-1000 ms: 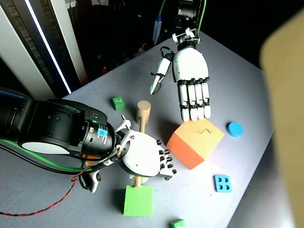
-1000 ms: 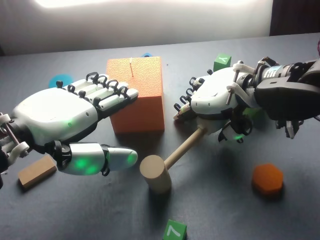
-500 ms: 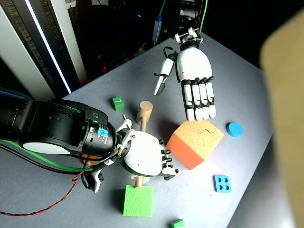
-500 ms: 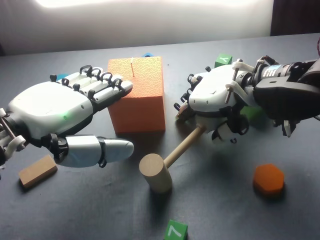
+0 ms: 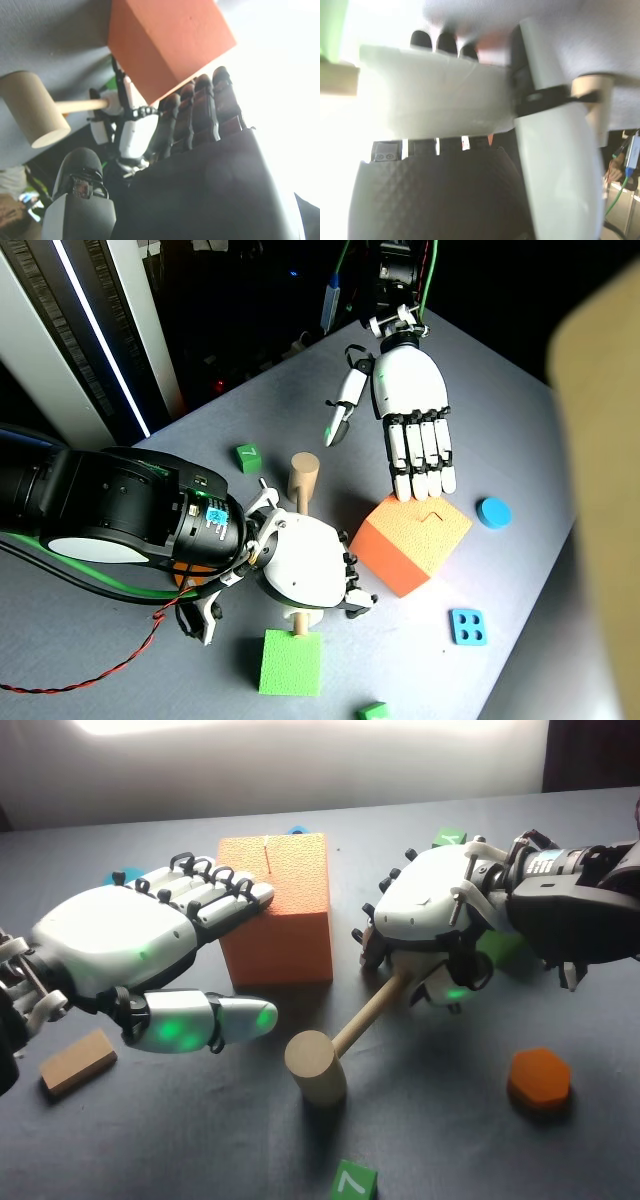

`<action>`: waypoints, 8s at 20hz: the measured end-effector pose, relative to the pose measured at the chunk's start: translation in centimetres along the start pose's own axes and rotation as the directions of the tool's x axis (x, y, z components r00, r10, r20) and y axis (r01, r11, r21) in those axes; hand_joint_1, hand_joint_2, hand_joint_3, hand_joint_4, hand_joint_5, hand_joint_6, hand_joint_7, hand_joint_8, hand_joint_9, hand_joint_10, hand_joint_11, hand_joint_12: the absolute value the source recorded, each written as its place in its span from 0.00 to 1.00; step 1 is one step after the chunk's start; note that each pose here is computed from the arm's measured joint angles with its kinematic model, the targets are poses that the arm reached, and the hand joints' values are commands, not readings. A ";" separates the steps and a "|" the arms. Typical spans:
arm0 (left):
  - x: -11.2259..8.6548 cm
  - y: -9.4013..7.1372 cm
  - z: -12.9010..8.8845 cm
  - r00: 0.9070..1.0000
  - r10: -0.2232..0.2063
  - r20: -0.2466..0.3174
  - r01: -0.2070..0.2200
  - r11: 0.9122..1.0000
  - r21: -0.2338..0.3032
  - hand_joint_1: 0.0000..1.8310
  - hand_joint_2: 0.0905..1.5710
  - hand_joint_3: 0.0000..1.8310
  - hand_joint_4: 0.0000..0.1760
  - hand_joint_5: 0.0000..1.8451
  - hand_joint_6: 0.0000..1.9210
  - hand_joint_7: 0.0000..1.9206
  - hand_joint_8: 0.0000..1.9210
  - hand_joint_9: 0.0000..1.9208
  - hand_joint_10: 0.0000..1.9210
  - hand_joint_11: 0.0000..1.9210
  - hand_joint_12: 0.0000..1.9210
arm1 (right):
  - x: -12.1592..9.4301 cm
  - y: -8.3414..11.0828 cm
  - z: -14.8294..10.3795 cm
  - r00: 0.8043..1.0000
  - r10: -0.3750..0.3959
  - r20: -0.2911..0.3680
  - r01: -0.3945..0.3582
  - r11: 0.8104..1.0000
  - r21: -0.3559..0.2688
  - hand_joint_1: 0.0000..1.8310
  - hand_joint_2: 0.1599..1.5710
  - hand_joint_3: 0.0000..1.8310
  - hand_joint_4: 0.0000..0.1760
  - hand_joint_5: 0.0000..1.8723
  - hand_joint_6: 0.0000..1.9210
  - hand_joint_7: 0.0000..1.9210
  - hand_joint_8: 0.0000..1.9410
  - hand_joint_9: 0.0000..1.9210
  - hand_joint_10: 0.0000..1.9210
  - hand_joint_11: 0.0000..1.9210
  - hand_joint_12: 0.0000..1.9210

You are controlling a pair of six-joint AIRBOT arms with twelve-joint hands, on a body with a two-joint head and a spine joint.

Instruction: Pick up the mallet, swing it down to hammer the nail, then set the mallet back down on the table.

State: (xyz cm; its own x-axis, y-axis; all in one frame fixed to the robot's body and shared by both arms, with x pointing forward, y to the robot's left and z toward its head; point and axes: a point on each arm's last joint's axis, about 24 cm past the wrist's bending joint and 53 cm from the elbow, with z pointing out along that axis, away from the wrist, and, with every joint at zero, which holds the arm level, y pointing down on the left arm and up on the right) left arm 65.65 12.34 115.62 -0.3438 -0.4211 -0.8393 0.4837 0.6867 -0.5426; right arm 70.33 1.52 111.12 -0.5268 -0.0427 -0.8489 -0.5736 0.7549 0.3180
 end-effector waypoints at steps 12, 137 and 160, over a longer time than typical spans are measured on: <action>0.9 0.1 -0.2 1.000 -0.007 -0.018 0.006 1.000 -0.004 0.00 0.72 0.00 0.00 0.00 0.00 0.00 0.00 0.00 0.00 0.00 0.00 | 2.4 -1.1 -0.7 0.997 -0.002 -0.077 0.004 1.000 0.026 0.49 0.67 0.00 0.00 0.45 1.00 0.46 1.00 0.49 1.00 0.55 1.00; 0.5 -0.7 0.6 0.999 -0.029 -0.016 0.029 1.000 0.005 0.00 0.75 0.00 0.00 0.02 0.00 0.02 0.00 0.03 0.00 0.01 0.03 | 0.0 4.1 -6.9 0.975 -0.032 0.219 0.039 0.999 -0.025 0.40 0.88 0.00 0.00 0.60 1.00 0.73 1.00 0.81 1.00 0.92 1.00; -6.5 -2.6 -0.6 1.000 0.029 0.006 -0.029 0.999 0.027 0.00 0.75 0.00 0.00 0.02 0.00 0.02 0.00 0.02 0.00 0.00 0.00 | 2.6 6.5 -3.1 0.985 -0.022 0.169 0.036 0.996 -0.080 0.26 0.74 0.00 0.00 0.32 0.79 0.34 0.85 0.34 0.87 0.34 0.89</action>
State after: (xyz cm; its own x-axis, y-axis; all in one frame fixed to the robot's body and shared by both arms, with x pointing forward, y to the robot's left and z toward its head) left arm 66.12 13.64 122.51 -0.3247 -0.4044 -0.8550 0.5152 0.6825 -0.5184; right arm 63.28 4.26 112.25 -0.4003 0.0517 -0.9149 -0.6407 0.6981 0.3197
